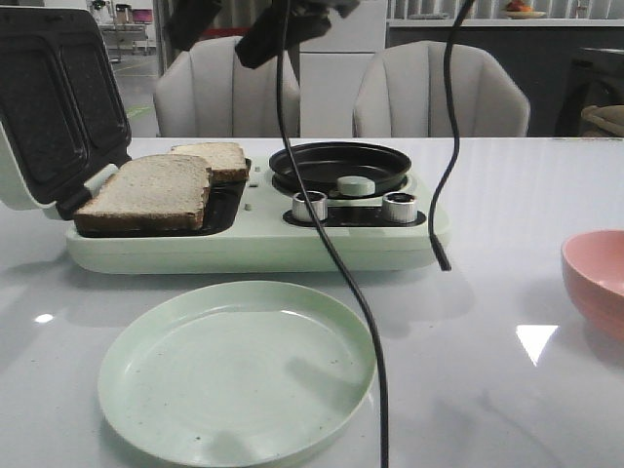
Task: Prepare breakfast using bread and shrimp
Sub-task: 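Open the right gripper and withdraw it upward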
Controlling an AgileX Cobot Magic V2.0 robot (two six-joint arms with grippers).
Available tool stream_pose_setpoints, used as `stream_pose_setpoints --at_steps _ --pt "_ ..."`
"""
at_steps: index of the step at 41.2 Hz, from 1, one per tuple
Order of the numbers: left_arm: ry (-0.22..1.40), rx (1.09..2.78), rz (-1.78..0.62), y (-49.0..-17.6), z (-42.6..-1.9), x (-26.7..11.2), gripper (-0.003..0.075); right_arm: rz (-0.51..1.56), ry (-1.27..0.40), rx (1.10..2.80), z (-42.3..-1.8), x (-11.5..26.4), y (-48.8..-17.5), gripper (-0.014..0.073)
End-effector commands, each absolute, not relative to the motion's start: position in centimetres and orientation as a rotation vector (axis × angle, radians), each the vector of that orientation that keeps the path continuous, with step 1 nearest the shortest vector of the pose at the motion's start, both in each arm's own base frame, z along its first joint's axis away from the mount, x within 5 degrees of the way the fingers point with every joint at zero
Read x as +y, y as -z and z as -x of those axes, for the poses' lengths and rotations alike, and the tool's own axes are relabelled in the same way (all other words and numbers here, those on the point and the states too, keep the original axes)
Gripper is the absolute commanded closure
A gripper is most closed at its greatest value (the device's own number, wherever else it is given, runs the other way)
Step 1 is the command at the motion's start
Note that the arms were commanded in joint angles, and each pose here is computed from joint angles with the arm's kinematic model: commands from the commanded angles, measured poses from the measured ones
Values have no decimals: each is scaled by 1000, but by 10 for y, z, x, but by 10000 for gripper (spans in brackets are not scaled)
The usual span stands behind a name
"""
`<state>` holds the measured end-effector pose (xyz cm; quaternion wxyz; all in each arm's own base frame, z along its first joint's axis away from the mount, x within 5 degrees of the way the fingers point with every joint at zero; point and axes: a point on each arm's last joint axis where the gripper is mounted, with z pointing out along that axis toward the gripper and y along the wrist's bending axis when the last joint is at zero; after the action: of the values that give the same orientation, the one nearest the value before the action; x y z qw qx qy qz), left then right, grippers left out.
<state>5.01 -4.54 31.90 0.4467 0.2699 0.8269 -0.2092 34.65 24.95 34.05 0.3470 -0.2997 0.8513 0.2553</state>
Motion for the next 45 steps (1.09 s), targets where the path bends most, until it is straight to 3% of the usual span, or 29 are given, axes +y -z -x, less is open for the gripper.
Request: stream_pose_setpoints --at_steps 1,15,34,45 --pt "566 1953 -650 -333 -52 -48 213 800 -569 2100 -310 243 -382 66" --pt "535 1950 -656 -333 -53 -47 213 726 -372 2210 -233 195 -368 66" --pt "532 1955 -657 -332 -52 -47 213 680 -395 2165 -135 111 -336 66" --pt "453 2056 -687 -329 -57 -49 213 653 -425 2087 -105 86 -336 66"
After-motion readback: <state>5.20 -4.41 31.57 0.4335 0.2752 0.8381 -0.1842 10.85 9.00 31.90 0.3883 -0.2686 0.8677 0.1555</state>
